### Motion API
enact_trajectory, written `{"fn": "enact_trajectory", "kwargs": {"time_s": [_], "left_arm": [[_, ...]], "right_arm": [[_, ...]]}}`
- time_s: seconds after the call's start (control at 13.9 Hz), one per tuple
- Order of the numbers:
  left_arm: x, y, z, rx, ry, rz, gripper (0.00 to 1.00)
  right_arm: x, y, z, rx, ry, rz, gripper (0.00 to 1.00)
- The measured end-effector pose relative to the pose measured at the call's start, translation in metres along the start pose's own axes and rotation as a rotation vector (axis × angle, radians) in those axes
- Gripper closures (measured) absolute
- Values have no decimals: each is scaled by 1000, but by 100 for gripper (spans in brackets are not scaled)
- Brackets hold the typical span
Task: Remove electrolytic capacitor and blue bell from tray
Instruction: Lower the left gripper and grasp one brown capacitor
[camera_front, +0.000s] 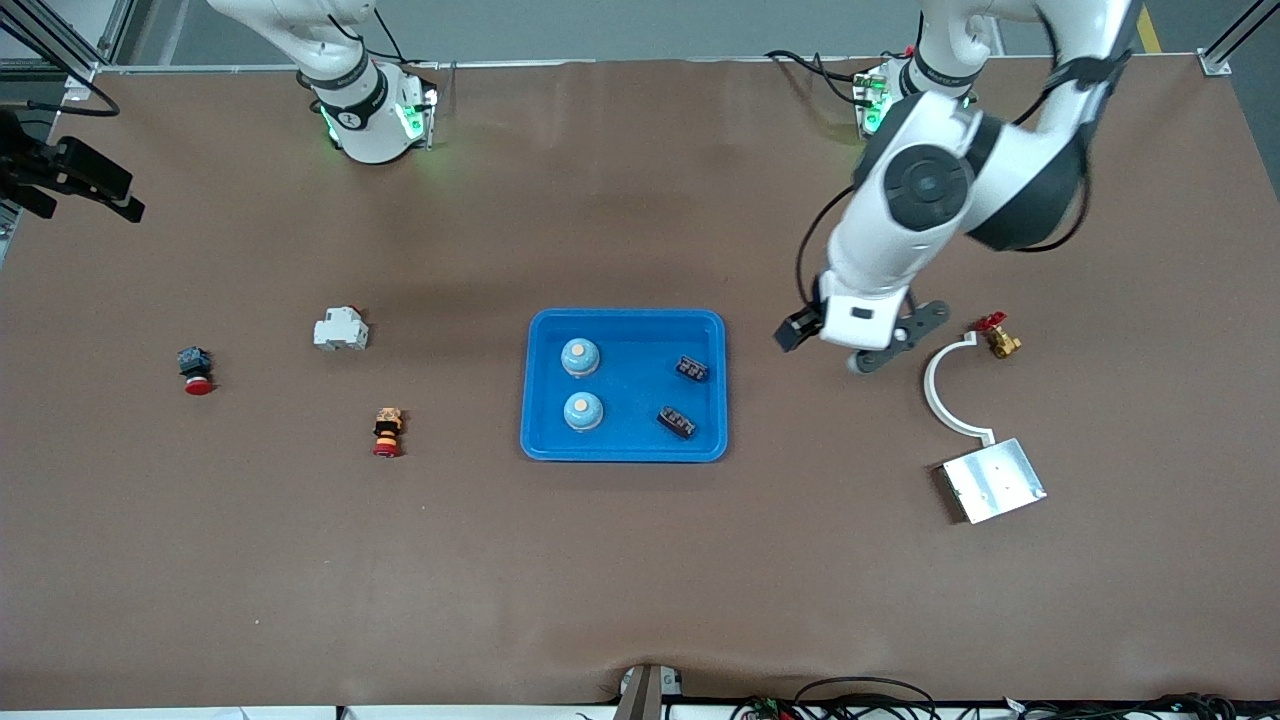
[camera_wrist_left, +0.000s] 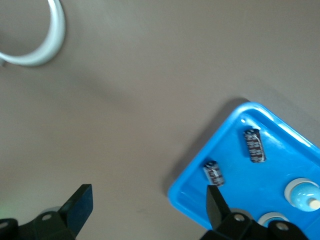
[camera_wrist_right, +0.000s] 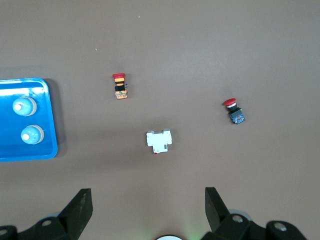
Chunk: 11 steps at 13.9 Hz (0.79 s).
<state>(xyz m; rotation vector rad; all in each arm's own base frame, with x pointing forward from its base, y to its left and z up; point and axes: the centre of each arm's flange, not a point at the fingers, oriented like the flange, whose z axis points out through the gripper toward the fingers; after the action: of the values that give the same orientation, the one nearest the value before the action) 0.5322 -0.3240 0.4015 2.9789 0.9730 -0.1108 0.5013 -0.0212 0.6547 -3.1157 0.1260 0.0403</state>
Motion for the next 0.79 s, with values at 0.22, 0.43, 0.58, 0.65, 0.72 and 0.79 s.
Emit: {"fn": "enact_trajectory", "kwargs": {"time_s": [0.22, 0.43, 0.58, 0.65, 0.72, 0.79], "left_arm": [[-21, 32, 55, -40, -16, -110, 0], [-43, 56, 96, -46, -36, -241, 0], [-64, 75, 117, -34, -9, -327, 2], [-73, 83, 128, -27, 15, -359, 2], [-80, 88, 138, -19, 35, -381, 6], [-85, 91, 150, -7, 47, -397, 6]], "right_arm": [[4, 0, 27, -1, -6, 1, 0], [4, 0, 58, -2, -19, 2, 0], [3, 0, 78, -2, -10, 4, 0], [2, 0, 88, -3, -3, 11, 0], [0, -1, 96, -3, 3, 24, 0], [-2, -6, 104, -4, 8, 37, 0]]}}
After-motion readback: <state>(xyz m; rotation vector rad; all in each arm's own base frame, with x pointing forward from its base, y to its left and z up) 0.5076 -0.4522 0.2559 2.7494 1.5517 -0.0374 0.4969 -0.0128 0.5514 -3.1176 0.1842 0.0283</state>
